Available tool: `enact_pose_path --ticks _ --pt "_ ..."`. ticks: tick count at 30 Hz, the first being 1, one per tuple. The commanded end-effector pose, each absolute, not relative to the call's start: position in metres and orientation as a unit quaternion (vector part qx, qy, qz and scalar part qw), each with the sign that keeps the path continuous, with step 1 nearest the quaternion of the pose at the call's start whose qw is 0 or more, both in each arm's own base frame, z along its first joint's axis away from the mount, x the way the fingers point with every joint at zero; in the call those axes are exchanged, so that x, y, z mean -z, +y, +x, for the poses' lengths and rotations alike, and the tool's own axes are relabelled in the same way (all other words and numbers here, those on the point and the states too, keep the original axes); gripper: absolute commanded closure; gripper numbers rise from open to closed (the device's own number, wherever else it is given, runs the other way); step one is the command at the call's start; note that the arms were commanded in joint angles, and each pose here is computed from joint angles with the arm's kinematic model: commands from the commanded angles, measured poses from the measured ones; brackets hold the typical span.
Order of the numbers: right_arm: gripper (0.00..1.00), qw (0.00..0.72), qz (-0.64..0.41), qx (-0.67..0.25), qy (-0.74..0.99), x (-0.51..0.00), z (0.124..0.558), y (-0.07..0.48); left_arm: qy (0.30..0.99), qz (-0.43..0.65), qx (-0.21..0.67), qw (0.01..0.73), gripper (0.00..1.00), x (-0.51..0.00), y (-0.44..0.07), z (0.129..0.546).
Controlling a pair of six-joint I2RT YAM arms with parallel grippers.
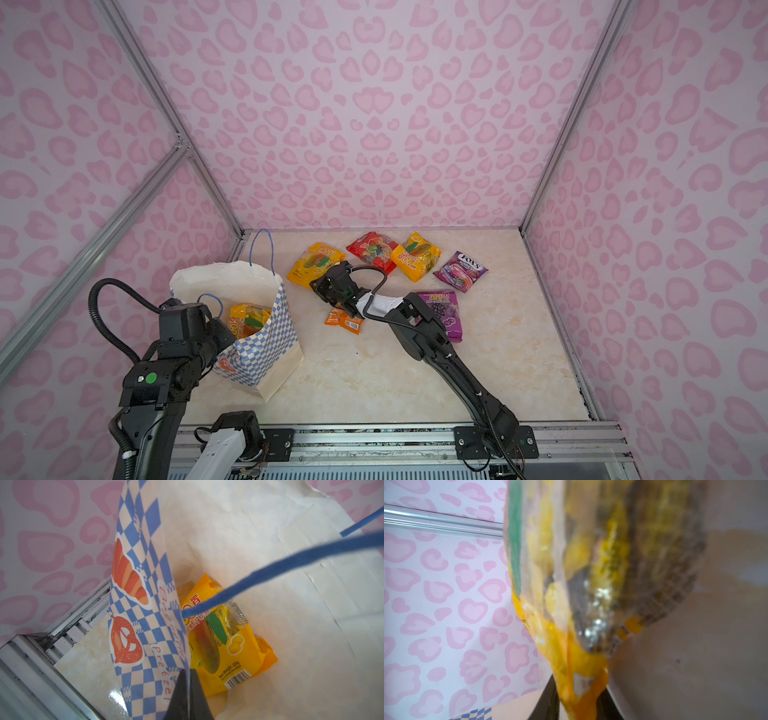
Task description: Place the snacks into the paper bag
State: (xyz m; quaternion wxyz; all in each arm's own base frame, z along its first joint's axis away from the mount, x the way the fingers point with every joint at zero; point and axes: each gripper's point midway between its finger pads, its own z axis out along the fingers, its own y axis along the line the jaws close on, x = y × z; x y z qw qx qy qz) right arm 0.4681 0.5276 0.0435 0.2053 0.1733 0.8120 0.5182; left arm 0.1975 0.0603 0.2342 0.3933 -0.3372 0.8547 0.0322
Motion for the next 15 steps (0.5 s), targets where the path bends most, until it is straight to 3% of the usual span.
enact_pose_path --ticks 1,7,15 --pt "0.82 0.222 0.159 -0.514 0.813 -0.047 0.469 0.524 0.854 -0.335 -0.032 0.398 0.96 -0.236 0.06 0.199" --pt "1.0 0.233 0.14 -0.51 0.816 -0.062 0.467 0.51 0.854 -0.334 -0.035 0.398 0.96 -0.235 0.061 0.199" --pt "1.0 0.218 0.118 -0.514 0.821 -0.088 0.434 0.497 0.854 -0.335 -0.037 0.397 0.96 -0.232 0.062 0.199"
